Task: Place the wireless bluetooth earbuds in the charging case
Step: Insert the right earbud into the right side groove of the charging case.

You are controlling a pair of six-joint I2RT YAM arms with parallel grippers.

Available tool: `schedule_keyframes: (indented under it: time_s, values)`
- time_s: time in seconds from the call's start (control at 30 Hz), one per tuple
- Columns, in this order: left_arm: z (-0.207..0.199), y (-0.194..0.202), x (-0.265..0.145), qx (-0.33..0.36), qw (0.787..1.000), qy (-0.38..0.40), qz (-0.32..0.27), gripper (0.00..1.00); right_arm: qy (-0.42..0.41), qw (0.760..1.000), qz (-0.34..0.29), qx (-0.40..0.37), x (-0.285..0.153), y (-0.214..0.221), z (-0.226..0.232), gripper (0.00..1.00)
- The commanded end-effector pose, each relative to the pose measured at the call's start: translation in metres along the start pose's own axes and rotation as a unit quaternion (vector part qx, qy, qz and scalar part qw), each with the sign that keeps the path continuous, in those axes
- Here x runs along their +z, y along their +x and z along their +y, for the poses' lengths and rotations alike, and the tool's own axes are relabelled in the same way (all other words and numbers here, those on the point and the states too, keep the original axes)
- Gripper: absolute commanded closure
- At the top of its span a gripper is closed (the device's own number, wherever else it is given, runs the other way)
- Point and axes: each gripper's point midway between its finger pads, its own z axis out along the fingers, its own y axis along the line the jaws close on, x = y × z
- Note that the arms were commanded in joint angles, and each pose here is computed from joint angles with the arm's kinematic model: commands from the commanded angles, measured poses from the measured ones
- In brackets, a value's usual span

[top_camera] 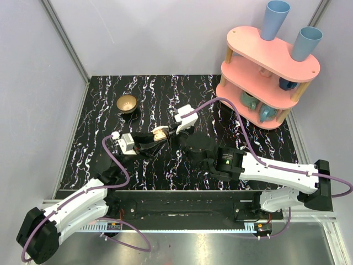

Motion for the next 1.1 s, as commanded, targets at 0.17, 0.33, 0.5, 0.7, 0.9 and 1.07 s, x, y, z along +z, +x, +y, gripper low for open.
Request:
schedule_keyframes:
  time_s: [0.17, 0.33, 0.5, 0.7, 0.9, 1.07]
  values:
    - [-0.001, -0.022, 0.001, 0.017, 0.999, -0.003, -0.043, 1.0, -0.02, 1.0, 0.012, -0.013, -0.004, 0.009, 0.006, 1.0]
    - [-0.001, -0.023, 0.001, 0.014, 0.999, -0.002, -0.046, 1.0, -0.025, 0.999, 0.019, -0.009, -0.004, 0.014, 0.008, 1.0]
    - [-0.001, -0.024, 0.001, 0.014, 0.999, -0.003, -0.047, 1.0, -0.021, 0.999, 0.025, -0.011, -0.004, 0.018, 0.007, 1.0]
    - [0.001, -0.024, 0.0, 0.015, 0.999, -0.008, -0.048, 1.0, -0.023, 0.999, 0.032, -0.022, -0.005, 0.023, 0.005, 1.0]
    - [0.003, -0.024, 0.001, 0.014, 0.999, -0.014, -0.048, 1.0, -0.03, 0.998, 0.037, -0.037, -0.007, 0.025, 0.005, 1.0]
    - [0.004, -0.024, 0.001, 0.014, 0.999, -0.017, -0.049, 1.0, -0.035, 0.998, 0.04, -0.044, -0.007, 0.026, 0.006, 1.0]
